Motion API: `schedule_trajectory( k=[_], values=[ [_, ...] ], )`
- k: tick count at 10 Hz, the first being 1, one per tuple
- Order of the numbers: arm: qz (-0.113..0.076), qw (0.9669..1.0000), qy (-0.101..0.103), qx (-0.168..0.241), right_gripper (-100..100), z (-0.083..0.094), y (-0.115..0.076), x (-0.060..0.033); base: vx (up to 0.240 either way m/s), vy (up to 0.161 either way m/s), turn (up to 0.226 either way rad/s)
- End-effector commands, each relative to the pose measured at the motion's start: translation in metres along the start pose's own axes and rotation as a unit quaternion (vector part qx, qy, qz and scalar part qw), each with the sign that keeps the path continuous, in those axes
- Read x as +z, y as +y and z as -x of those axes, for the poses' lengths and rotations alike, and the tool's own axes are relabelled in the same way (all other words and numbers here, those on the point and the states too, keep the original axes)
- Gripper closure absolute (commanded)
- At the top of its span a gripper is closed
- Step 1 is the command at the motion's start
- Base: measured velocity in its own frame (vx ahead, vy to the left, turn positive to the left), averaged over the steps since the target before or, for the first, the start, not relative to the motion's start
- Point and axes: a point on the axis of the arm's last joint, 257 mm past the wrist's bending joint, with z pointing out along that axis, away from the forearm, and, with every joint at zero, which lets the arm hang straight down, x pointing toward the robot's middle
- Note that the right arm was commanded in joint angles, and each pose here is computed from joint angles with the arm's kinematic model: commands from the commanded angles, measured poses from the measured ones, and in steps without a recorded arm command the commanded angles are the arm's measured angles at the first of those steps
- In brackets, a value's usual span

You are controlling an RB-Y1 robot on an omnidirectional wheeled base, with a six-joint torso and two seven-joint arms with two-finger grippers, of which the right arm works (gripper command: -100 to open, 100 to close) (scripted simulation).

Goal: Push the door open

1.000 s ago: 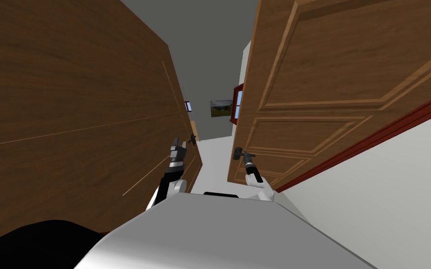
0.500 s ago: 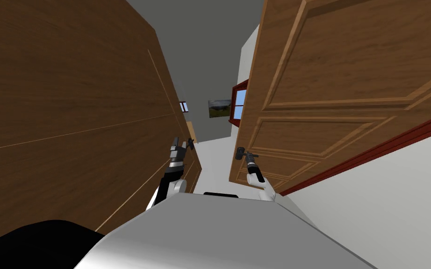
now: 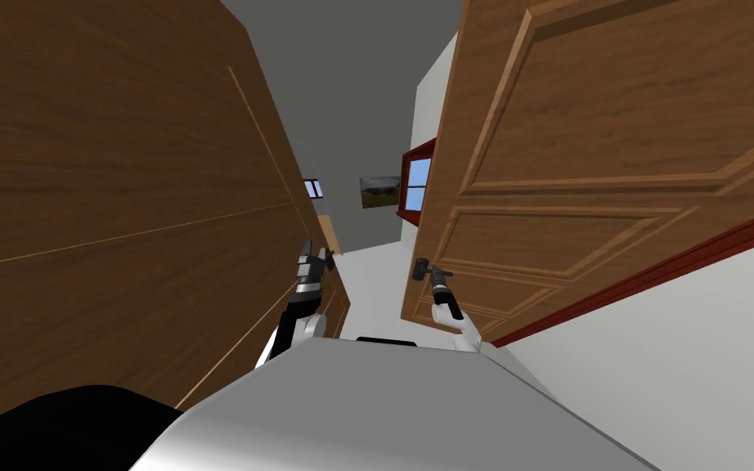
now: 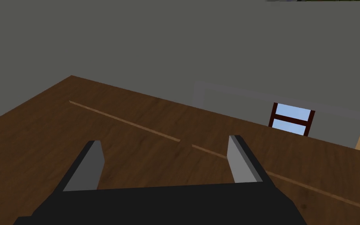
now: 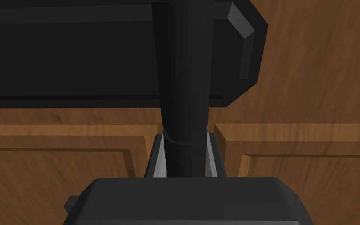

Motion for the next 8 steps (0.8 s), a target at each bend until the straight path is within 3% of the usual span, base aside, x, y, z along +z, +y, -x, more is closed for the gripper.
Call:
schedule_trajectory(
  k=[1, 8],
  values=[
    [0.009, 0.9999, 0.001, -0.006, 100, 0.001, 0.009, 0.0041, 0.189, -0.002, -0.152],
    [0.012, 0.9996, 0.02, -0.018, 100, -0.021, 0.01, 0.0106, 0.19, -0.003, -0.198]
  ],
)
